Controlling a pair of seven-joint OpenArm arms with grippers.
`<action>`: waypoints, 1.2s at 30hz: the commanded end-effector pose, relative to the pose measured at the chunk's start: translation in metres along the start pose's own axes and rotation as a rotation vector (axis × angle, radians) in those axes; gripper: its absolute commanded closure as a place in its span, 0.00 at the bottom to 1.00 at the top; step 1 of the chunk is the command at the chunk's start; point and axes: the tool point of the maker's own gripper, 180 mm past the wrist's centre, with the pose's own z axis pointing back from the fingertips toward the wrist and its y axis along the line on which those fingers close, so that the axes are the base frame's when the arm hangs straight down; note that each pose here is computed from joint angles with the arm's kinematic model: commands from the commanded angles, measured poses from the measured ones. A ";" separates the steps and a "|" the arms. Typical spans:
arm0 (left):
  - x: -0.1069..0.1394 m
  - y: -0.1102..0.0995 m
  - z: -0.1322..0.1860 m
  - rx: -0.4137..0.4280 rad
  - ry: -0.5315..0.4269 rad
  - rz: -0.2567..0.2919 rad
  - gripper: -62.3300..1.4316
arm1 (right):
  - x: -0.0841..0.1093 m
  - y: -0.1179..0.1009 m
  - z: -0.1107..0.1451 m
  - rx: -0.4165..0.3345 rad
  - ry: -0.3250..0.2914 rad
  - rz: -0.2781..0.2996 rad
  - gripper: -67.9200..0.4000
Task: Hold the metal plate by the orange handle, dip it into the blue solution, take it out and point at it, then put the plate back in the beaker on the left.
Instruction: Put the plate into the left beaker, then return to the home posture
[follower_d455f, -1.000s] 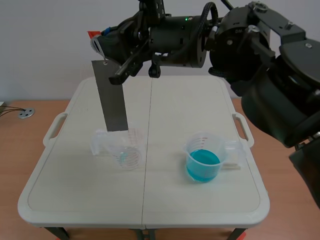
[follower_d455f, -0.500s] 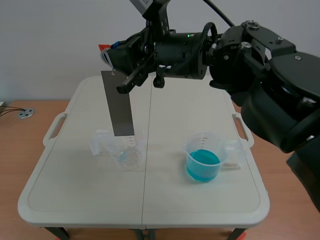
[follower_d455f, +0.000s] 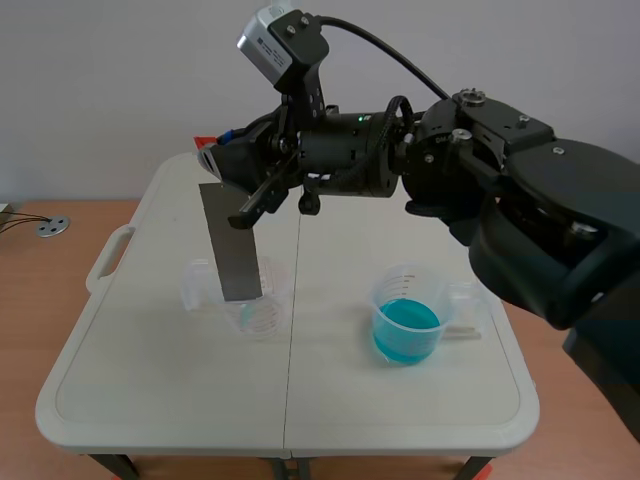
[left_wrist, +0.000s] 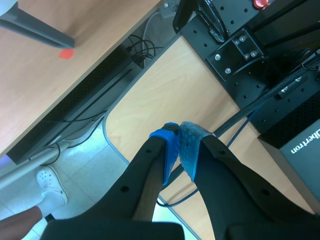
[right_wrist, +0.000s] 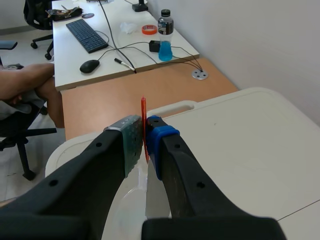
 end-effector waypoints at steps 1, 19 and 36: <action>0.001 -0.004 0.001 -0.011 -0.007 0.008 0.95 | 0.012 -0.003 -0.004 0.000 -0.041 -0.003 0.98; 0.000 -0.004 0.001 -0.011 0.001 0.008 0.95 | -0.020 -0.002 -0.008 -0.078 0.011 -0.070 0.98; 0.000 -0.004 0.001 -0.011 0.001 0.008 0.95 | -0.025 -0.008 -0.007 -0.110 0.042 -0.045 0.98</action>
